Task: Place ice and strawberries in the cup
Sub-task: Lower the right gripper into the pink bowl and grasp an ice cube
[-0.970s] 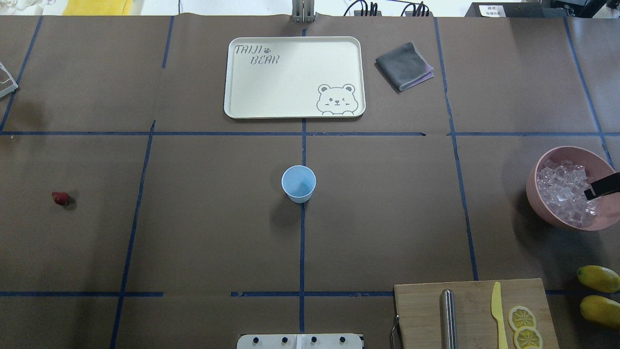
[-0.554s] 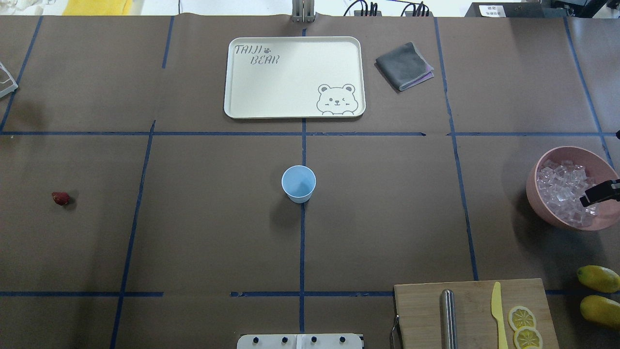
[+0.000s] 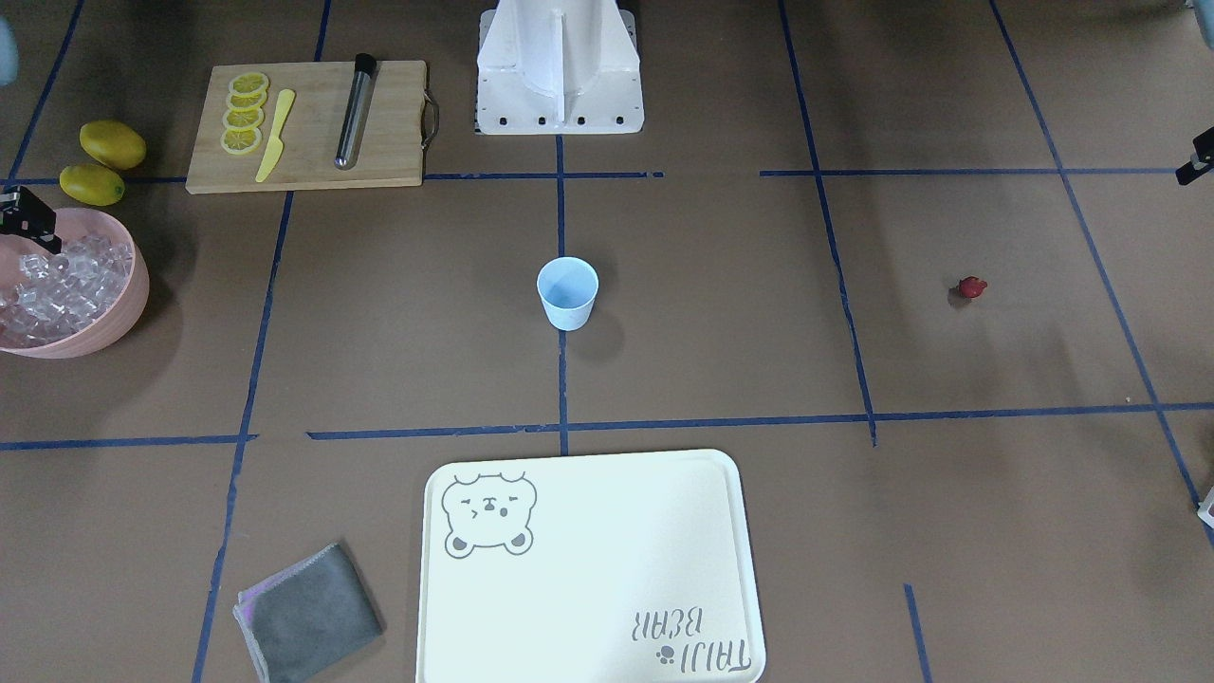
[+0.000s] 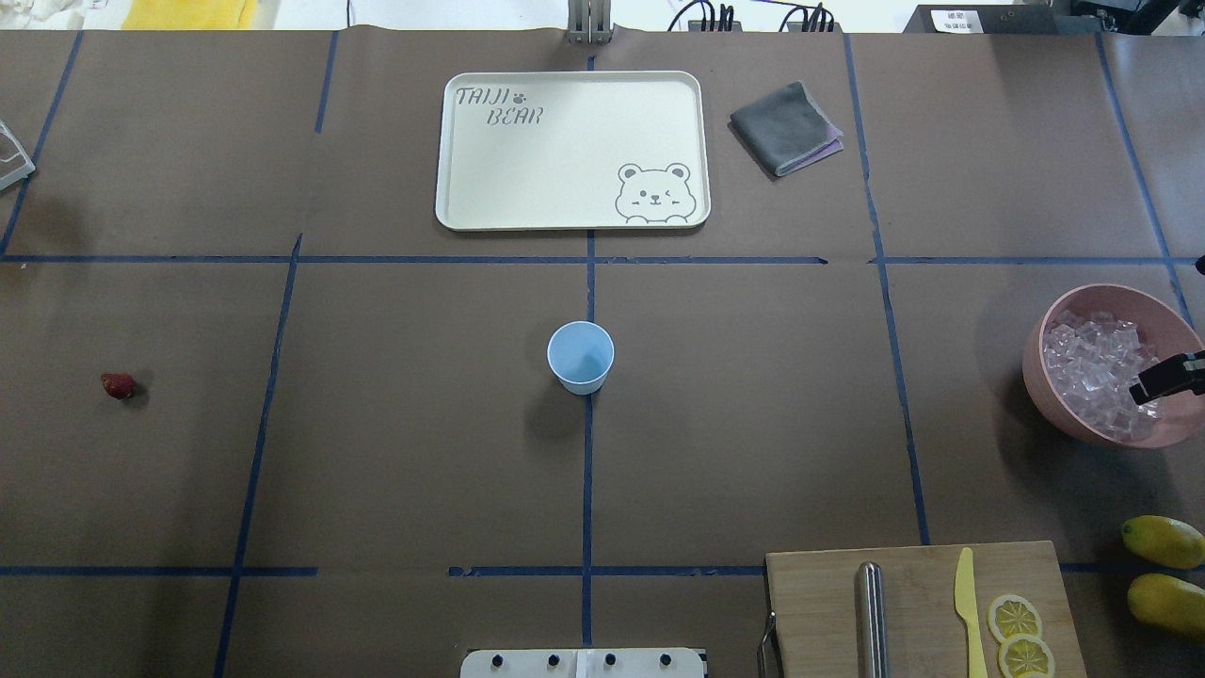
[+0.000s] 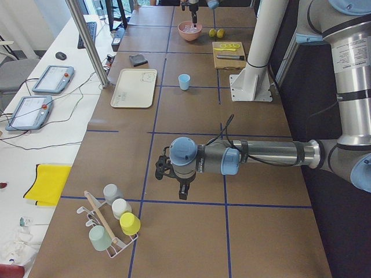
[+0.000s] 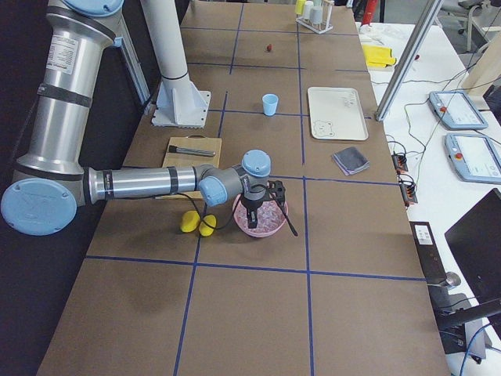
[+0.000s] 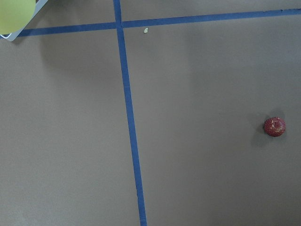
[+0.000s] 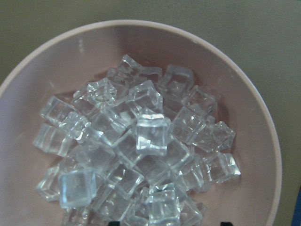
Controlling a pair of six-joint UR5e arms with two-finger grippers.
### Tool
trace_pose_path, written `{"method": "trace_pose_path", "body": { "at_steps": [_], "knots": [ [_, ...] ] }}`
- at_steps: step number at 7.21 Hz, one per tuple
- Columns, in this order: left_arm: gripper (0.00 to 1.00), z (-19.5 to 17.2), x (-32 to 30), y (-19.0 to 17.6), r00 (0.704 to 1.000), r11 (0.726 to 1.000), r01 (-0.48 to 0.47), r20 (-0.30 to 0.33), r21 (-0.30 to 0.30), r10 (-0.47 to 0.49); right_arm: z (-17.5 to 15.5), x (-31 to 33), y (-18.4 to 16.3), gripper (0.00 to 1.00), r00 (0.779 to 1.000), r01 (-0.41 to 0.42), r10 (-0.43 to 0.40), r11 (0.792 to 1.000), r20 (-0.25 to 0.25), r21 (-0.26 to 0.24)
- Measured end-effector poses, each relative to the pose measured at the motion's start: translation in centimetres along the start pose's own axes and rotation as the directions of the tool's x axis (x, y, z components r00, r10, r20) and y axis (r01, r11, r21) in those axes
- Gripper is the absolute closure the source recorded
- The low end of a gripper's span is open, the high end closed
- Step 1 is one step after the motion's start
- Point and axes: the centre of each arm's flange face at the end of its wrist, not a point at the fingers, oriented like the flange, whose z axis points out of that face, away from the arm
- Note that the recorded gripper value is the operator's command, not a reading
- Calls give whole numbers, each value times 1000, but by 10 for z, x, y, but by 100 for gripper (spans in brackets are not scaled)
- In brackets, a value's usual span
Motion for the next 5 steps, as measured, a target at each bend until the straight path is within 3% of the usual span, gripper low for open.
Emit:
{"method": "trace_pose_path", "body": {
  "at_steps": [5],
  "knots": [
    [0,-1,1,0,1000,1000,-2,1,1,2,2,-4,-4,31,1000,14,-14,1000,-18,7]
  ]
}}
